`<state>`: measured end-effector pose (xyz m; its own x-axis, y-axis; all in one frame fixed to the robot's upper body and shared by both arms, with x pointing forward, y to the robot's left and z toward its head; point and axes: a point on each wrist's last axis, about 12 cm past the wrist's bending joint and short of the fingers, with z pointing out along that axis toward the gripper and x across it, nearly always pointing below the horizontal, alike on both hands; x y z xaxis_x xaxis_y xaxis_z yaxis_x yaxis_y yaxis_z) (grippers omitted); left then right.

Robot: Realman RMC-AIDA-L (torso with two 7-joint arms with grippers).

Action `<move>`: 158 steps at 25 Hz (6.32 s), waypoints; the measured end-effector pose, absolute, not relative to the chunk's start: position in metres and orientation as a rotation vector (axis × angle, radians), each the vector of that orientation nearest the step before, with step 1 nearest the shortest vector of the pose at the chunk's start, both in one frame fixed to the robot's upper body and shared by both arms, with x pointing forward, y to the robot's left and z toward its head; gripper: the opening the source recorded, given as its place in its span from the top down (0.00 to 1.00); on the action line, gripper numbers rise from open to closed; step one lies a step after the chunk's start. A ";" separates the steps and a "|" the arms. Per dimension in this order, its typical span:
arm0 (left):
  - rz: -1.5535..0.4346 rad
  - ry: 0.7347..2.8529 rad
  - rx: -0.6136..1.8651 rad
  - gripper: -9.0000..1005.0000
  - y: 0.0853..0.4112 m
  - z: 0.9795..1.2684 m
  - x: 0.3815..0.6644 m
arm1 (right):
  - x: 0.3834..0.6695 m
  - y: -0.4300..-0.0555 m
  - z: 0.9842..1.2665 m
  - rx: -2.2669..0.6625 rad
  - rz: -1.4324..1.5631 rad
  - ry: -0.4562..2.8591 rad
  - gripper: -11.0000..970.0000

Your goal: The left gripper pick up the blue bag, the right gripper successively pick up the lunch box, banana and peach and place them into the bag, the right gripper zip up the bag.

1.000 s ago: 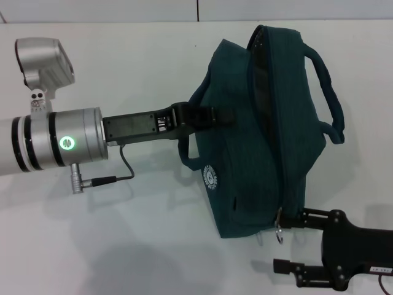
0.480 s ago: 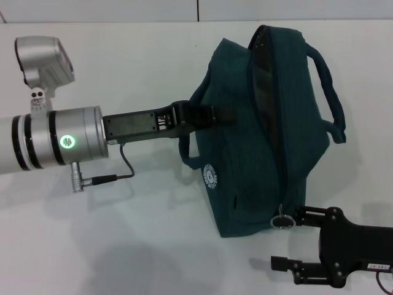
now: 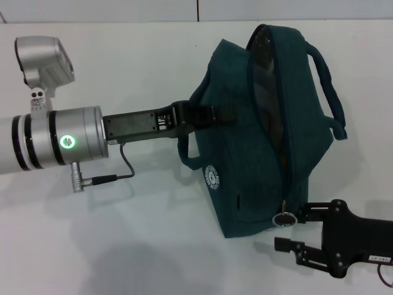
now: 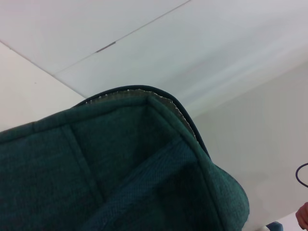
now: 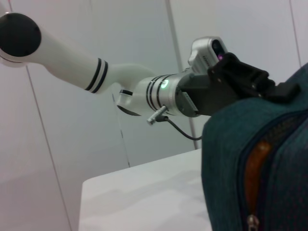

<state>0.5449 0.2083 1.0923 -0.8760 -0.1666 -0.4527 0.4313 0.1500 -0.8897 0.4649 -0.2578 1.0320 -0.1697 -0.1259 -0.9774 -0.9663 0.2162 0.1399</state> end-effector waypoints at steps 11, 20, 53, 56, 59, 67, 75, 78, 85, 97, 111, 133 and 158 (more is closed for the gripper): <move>-1.773 1.984 0.253 0.93 0.208 1.092 0.545 | 0.465 -0.263 1.032 -1.038 1.064 1.528 0.69; -1.772 1.985 0.250 0.93 0.209 1.092 0.545 | 0.464 -0.265 1.032 -1.021 1.058 1.525 0.70; -1.766 1.983 0.258 0.93 0.209 1.091 0.544 | 0.451 -0.281 1.038 -0.980 1.052 1.477 0.98; -1.764 1.981 0.258 0.93 0.209 1.091 0.544 | 0.446 -0.290 1.043 -0.969 1.032 1.448 0.98; -1.762 1.981 0.262 0.93 0.209 1.091 0.544 | 0.445 -0.293 1.046 -0.960 1.020 1.426 0.98; -1.726 1.902 0.329 0.93 0.208 1.089 0.541 | 0.451 -0.284 1.054 -0.973 1.057 1.360 0.99; -1.646 1.828 0.424 0.85 0.209 1.088 0.540 | 0.463 -0.281 1.064 -0.947 1.039 1.304 0.99; -1.620 1.805 0.421 0.82 0.214 1.086 0.538 | 0.468 -0.280 1.068 -0.928 1.027 1.277 0.99; -1.545 1.694 0.339 0.57 0.234 1.088 0.535 | 0.489 -0.273 1.083 -0.887 1.012 1.220 0.99; -1.443 1.678 0.246 0.12 0.271 1.085 0.523 | 0.560 -0.232 1.118 -0.910 0.998 1.230 0.98; -1.387 1.669 0.184 0.12 0.295 1.088 0.522 | 0.590 -0.195 1.141 -0.978 0.986 1.191 0.99; -1.560 1.778 0.353 0.12 0.269 1.104 0.534 | 0.585 -0.200 1.131 -0.925 0.996 1.226 0.99; -1.524 1.891 0.429 0.30 0.244 1.100 0.546 | 0.579 -0.205 1.130 -0.887 1.033 1.217 0.98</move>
